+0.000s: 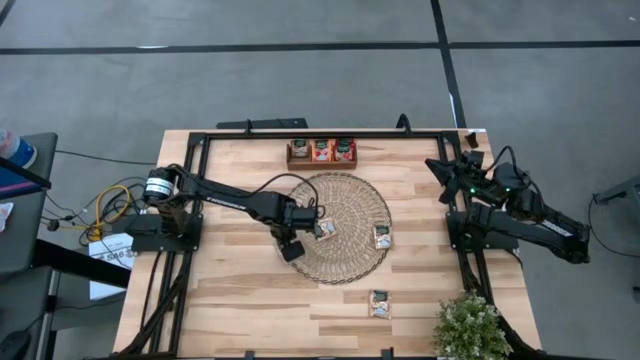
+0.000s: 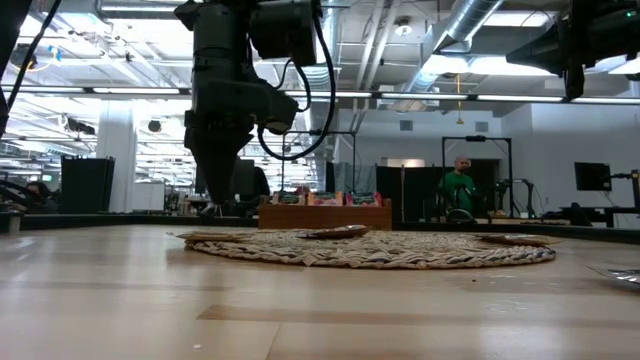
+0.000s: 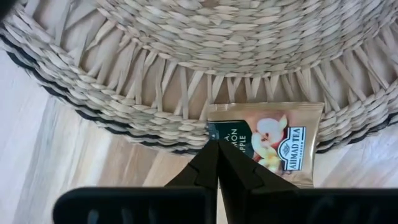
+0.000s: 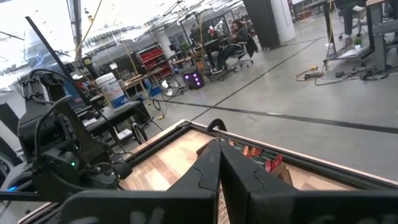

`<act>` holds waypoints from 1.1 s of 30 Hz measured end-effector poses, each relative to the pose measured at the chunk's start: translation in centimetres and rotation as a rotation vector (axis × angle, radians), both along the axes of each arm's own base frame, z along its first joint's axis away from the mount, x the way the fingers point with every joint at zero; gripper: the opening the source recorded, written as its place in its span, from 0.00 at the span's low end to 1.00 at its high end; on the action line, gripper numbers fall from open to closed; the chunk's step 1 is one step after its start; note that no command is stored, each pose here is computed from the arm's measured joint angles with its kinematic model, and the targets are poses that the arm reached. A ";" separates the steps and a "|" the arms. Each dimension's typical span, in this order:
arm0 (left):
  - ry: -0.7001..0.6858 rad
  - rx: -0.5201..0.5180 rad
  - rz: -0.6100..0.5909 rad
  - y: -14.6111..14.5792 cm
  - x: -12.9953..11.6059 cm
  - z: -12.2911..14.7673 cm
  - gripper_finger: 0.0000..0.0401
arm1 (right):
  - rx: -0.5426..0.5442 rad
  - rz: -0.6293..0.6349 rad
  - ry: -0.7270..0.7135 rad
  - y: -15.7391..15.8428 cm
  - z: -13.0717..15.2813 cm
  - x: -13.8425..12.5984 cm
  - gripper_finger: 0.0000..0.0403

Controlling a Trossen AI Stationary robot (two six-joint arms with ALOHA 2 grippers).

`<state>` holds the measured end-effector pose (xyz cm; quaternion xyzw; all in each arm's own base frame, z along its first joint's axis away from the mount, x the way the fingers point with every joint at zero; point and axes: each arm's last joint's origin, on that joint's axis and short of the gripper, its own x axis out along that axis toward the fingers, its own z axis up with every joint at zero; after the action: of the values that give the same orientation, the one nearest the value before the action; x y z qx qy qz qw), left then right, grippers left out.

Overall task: Pick & Place Tea
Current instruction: Put the brown tea bag into the left section of the wooden organizer

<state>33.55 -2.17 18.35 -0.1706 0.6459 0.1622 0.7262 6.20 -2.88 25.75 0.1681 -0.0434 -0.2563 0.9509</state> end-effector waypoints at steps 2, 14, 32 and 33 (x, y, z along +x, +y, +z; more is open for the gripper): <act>0.001 -0.001 0.003 0.0 0.0 0.0 0.00 | 0.000 0.001 0.001 0.0 0.0 0.0 0.00; 0.017 -0.027 -0.008 -0.1 -0.1 -0.1 0.27 | 0.001 0.001 0.003 0.0 0.0 0.0 0.00; -0.005 -0.079 0.028 -0.1 -0.9 -2.7 0.45 | 0.010 0.001 0.029 0.0 -0.3 0.0 0.00; -0.009 -0.079 0.028 -0.1 -0.9 -2.6 0.45 | 0.010 0.001 0.029 0.0 -0.3 0.0 0.00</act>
<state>32.68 -2.29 15.70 -0.2090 0.6460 0.1458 0.7195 6.20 -2.87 25.46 0.1693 -0.0282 -0.2583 0.9507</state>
